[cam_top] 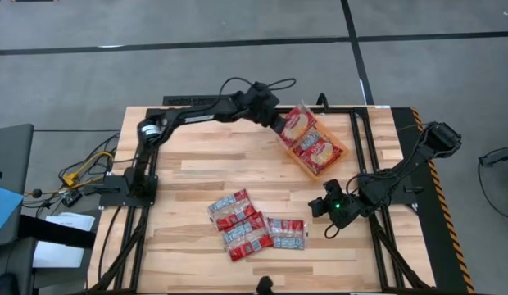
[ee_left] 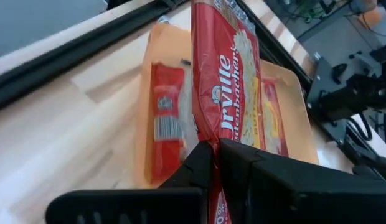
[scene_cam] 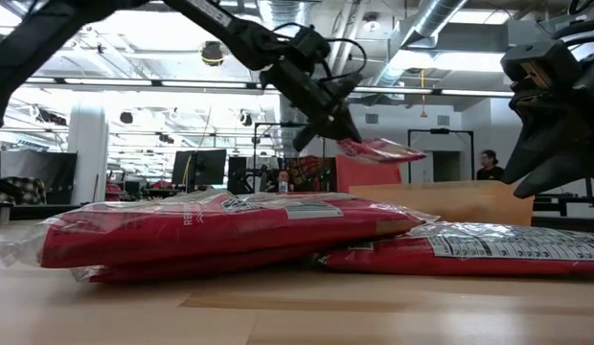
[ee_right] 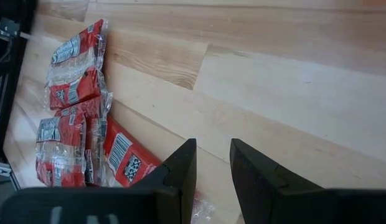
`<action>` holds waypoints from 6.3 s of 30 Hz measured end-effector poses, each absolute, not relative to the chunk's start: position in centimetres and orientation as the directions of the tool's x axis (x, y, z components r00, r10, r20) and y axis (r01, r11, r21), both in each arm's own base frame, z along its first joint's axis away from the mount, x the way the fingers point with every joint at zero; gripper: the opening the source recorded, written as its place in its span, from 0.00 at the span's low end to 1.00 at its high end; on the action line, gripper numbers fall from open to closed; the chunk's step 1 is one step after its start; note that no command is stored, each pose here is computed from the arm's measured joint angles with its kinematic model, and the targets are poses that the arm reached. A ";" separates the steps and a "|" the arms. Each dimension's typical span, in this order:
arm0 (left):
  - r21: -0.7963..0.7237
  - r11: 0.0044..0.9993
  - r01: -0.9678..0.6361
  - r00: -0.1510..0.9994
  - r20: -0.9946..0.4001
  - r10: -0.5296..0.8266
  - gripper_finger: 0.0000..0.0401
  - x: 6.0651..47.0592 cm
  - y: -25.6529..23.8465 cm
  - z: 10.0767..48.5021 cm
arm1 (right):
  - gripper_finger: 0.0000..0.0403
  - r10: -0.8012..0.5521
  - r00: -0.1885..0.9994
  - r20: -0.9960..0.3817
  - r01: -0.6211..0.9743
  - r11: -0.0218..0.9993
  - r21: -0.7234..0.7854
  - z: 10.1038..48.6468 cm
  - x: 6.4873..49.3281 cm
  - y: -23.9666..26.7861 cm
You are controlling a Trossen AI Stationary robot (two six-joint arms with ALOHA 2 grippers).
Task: Sort popcorn bags into baskets
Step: Put the popcorn bag into the orange transparent bin
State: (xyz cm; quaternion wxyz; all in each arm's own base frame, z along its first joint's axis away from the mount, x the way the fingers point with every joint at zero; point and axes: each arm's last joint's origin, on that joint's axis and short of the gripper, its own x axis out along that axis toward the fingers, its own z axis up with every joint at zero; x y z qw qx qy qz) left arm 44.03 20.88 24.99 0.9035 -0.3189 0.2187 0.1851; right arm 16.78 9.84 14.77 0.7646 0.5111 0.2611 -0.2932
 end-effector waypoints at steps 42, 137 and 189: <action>-0.380 0.815 -0.437 0.794 -0.589 0.151 0.24 48.1 20.9 21.2 | 0.31 -0.190 0.688 -0.701 0.716 0.333 0.613 14.8 16.9 9.6; -0.019 0.955 -0.296 0.891 -0.367 0.268 0.00 35.0 15.9 47.4 | 0.05 -0.477 0.711 -0.517 0.672 0.676 0.301 27.2 19.9 -2.4; -0.158 0.964 -0.214 0.343 -0.936 -0.077 0.39 29.1 5.3 36.9 | 0.09 -0.189 0.781 -0.596 0.503 0.756 0.419 27.9 20.3 -7.7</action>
